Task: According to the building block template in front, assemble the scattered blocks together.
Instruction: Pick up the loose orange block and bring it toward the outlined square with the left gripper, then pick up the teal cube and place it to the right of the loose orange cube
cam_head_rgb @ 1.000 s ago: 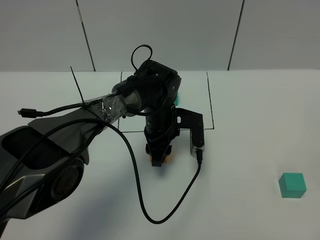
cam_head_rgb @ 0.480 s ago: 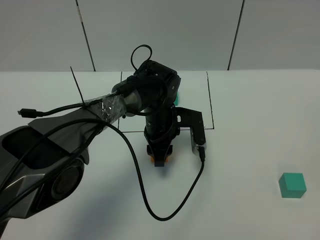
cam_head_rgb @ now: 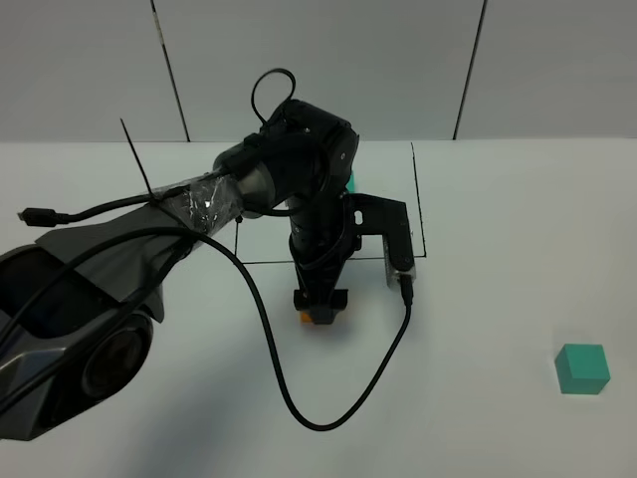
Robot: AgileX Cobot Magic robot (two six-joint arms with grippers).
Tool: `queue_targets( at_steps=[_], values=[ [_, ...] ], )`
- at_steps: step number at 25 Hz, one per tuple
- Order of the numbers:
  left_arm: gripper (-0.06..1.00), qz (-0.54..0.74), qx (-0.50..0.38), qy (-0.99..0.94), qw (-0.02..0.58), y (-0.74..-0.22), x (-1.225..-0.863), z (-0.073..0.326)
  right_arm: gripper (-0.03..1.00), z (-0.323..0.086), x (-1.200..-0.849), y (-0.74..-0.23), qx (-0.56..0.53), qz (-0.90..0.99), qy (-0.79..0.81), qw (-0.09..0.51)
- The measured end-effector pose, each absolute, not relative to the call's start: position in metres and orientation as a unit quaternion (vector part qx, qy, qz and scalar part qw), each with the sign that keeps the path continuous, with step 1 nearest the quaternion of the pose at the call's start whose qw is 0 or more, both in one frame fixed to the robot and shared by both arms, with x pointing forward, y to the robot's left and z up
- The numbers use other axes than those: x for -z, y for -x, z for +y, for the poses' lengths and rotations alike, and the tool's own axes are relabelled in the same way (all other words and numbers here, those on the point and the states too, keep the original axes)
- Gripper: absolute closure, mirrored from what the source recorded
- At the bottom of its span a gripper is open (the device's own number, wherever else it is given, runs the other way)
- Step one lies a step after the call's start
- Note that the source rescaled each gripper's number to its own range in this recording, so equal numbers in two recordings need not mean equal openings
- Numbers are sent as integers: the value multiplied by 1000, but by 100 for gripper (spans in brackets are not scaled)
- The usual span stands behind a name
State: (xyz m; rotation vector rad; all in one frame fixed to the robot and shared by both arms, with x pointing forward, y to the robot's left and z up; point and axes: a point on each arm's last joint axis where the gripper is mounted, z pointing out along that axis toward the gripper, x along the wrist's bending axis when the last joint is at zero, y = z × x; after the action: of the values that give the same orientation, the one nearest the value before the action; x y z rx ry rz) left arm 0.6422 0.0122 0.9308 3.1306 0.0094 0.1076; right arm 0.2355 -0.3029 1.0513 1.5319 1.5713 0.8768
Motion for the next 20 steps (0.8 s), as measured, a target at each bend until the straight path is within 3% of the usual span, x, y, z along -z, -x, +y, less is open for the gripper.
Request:
queue_targets(
  at_steps=[5,10,20],
  values=[
    [-5,54,-71,-995,37,-636,-978,13,18,-303,-1051,-235,-343,615,-600,379],
    [-3,207,-102,-970,72,-640,-1021,35,18,-303,-1051,-235,-343,615,-600,379],
    [1,470,-169,-860,111,-673,-1092,157,18,-303,-1051,-235,-343,615,-600,379]
  ],
)
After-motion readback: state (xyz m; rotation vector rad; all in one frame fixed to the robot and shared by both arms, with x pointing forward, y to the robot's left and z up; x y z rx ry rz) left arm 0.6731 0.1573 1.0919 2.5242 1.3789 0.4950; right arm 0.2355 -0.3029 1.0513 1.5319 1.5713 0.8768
